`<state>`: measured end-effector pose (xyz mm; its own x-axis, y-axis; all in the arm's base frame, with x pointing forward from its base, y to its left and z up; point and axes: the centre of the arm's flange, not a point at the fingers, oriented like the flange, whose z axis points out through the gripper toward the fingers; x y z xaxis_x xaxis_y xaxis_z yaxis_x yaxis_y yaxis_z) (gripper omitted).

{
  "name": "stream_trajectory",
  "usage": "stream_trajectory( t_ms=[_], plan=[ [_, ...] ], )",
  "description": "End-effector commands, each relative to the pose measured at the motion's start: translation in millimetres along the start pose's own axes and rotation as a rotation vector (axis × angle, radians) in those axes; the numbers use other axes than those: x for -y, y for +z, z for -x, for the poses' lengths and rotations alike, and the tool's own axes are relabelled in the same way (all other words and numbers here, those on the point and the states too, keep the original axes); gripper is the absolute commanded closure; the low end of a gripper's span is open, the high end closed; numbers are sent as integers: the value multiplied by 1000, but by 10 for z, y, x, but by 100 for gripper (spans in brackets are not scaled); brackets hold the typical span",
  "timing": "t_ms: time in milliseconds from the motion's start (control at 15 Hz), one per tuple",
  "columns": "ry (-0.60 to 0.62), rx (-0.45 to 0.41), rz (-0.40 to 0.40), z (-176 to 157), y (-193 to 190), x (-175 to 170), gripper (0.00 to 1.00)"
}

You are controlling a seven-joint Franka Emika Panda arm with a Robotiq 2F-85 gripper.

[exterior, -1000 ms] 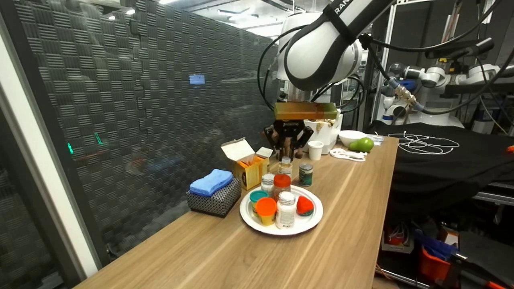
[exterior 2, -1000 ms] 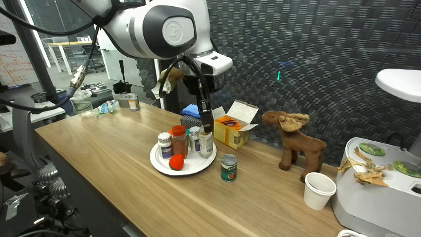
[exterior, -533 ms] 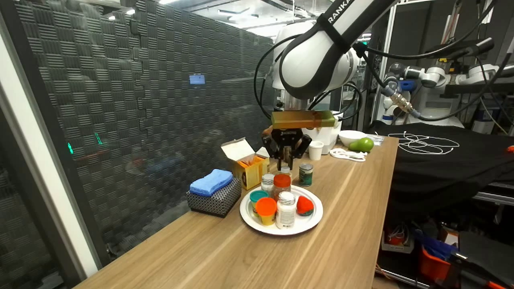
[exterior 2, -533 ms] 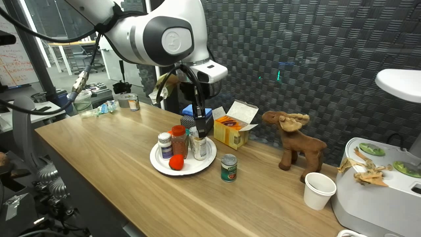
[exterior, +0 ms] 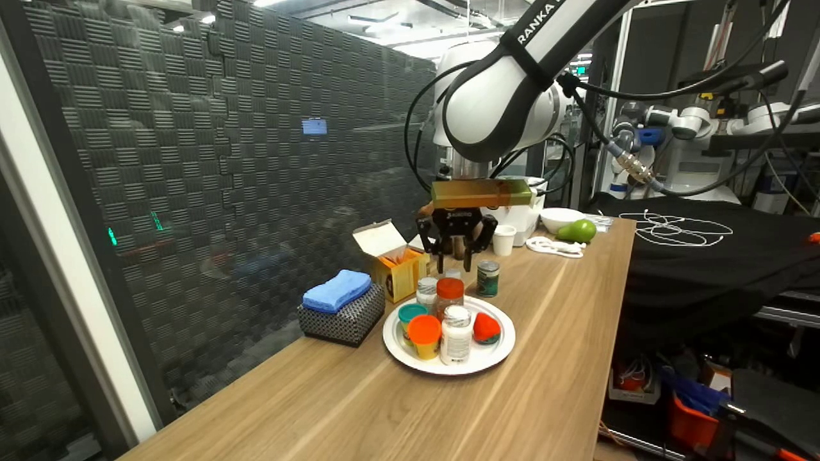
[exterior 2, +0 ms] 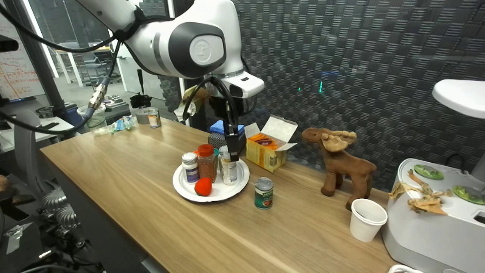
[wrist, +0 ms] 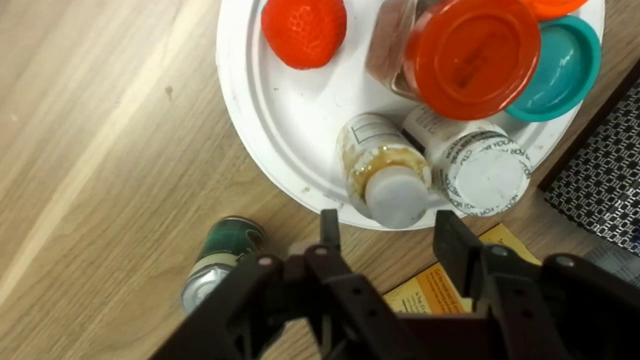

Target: Pick up all the smaller bottles and the orange object, and put them in the plate

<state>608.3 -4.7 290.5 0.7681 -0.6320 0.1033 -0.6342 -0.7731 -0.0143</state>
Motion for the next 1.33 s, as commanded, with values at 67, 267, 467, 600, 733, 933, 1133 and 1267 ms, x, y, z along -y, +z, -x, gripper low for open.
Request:
stream_trajectory(
  t_ms=[67, 267, 467, 600, 733, 933, 1133, 1267],
  plan=[
    [41, -66, 4, 4, -278, -88, 8],
    [135, -83, 38, -133, -313, -284, 0],
    [222, -67, 63, -347, -183, -513, 0],
    [284, -54, 90, -490, -70, -651, 0],
    [317, -30, 115, -572, 55, -758, 0],
    [338, -1, 130, -616, 195, -839, 0],
    [339, 3, 111, -624, 273, -854, 0],
    [346, -1, 98, -629, 292, -841, 0]
  ],
)
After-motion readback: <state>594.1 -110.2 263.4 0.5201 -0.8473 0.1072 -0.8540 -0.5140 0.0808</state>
